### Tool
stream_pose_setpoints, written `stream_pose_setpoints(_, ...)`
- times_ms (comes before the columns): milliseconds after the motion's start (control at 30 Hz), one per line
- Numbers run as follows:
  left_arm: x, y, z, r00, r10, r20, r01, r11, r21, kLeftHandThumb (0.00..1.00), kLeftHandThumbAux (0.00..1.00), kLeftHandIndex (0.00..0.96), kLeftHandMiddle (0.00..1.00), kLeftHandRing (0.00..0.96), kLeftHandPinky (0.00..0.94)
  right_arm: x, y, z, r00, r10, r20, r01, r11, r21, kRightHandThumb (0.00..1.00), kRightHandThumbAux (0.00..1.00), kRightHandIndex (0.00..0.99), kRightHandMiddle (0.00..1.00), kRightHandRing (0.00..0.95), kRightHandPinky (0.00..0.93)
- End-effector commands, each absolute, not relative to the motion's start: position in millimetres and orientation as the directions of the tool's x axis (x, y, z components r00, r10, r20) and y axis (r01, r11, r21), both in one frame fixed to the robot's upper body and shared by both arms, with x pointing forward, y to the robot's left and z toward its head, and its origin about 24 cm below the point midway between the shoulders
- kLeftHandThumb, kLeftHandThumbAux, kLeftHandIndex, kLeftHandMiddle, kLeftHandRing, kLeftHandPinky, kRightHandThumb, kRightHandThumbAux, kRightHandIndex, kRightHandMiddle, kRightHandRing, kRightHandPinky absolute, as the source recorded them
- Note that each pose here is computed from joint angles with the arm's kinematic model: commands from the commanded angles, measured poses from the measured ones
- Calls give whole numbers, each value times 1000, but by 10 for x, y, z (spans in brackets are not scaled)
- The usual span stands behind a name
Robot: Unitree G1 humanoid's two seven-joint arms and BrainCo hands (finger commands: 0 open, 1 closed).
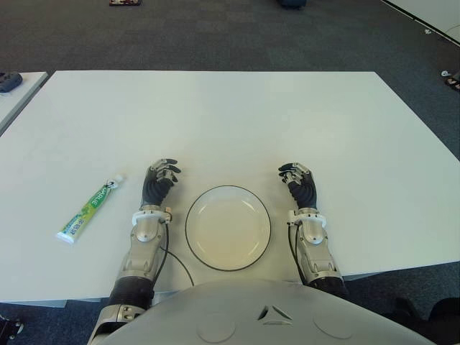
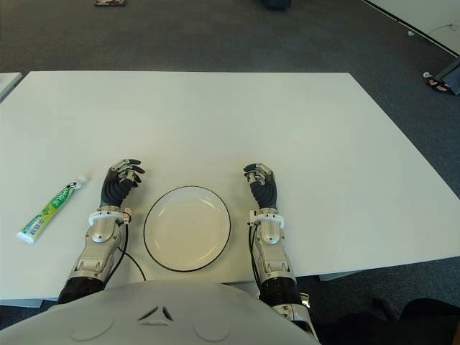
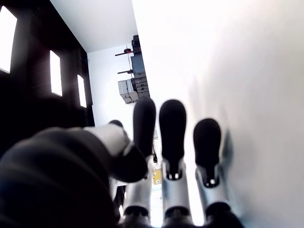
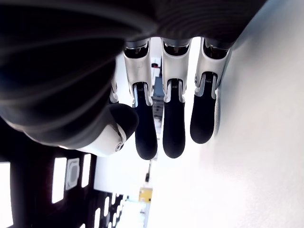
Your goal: Put the toothpaste on the table into the plate.
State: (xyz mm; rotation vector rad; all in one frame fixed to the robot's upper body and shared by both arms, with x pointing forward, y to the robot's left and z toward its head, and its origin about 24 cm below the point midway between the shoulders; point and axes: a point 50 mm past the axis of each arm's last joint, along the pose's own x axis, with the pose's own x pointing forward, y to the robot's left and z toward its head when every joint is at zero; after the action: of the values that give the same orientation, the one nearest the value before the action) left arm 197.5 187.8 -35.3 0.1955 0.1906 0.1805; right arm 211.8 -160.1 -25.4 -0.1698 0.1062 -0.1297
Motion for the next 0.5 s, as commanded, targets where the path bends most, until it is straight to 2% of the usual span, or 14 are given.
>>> stream_pose_setpoints(33,1905,1892,-459,954,187,-235,-137,967,215,829,684,383,515,631,609,2071,-1599,-321,981,-143,-132,119,977,-175,708,733,420,457,453,463)
stream_pose_setpoints(300,1915,1923,-423,956,202,-210,-154,962,226,830,684,385,512,631,607,2065,-1593,-320,983,-135,-127,112,978,-177,708,732,421,452,452,465)
stream_pose_setpoints(500,1918,2061,-113,977,198,-81,-171,950,261,830,682,389,513,633,611,2066,-1592,-324,983,-132,-125,110,979,-171,707,732,422,451,453,467)
